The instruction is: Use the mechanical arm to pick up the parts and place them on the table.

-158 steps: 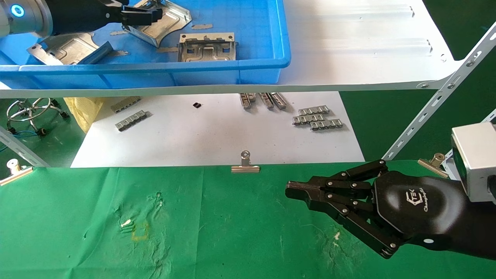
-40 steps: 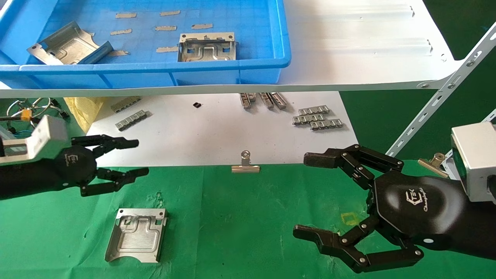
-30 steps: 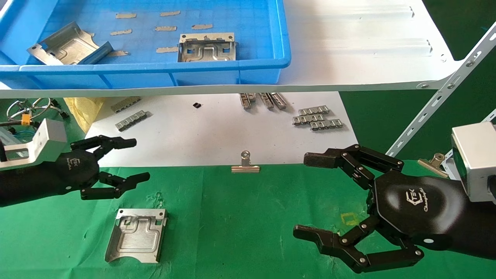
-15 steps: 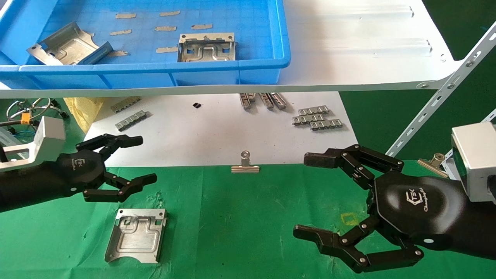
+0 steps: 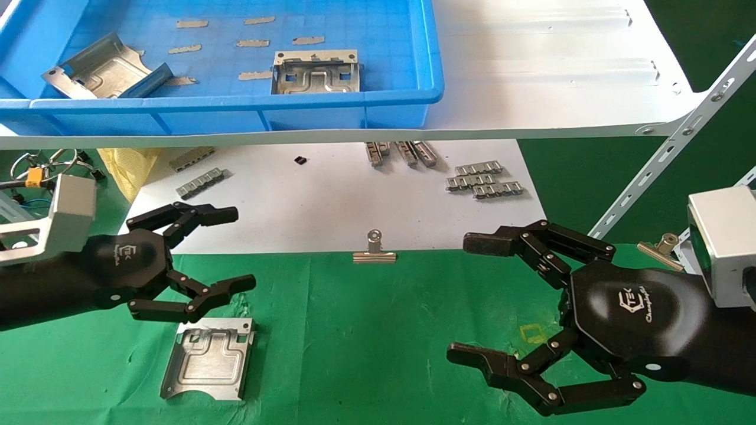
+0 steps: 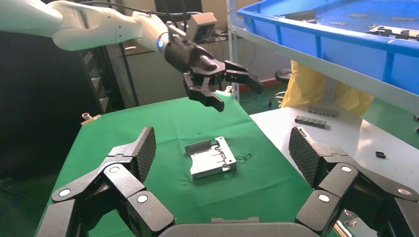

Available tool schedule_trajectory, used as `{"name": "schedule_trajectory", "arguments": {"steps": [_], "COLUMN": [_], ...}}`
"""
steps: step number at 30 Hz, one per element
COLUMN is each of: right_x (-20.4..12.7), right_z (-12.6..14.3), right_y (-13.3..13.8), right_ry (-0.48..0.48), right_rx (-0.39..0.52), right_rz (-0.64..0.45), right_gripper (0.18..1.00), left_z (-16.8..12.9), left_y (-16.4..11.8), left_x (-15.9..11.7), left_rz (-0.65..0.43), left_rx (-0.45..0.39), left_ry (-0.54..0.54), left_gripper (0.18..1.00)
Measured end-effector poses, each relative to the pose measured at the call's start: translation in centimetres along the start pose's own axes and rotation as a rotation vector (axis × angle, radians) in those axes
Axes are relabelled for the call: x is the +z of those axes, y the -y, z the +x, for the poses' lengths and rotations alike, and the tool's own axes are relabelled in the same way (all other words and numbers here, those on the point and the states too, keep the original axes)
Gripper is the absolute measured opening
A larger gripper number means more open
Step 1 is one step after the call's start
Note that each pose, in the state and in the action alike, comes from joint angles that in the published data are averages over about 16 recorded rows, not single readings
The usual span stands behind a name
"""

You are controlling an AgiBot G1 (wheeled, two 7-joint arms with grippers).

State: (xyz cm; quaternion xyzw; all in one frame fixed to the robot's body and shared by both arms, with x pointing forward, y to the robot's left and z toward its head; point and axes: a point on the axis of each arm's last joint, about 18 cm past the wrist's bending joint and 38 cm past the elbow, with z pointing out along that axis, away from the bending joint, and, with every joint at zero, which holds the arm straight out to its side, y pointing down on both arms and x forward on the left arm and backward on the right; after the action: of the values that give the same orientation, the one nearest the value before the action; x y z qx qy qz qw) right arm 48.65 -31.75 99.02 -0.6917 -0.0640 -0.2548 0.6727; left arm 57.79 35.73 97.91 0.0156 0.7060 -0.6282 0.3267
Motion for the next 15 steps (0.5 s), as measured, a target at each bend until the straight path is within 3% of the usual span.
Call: {"name": "schedule_trajectory", "arguments": {"steps": [15], "right_x": [0.0], "right_z": [0.0], "right_y": [0.0], "right_ry": [0.0], "right_rx": [0.0], "right_rz": [0.0], "right_gripper": [1.001], "left_z": [3.6], "left_y": [2.9], "left_x": [0.5], "left_rz": [0.067], "left_rx": [-0.005], "left_ry": [-0.091], "left_gripper": [1.001]}}
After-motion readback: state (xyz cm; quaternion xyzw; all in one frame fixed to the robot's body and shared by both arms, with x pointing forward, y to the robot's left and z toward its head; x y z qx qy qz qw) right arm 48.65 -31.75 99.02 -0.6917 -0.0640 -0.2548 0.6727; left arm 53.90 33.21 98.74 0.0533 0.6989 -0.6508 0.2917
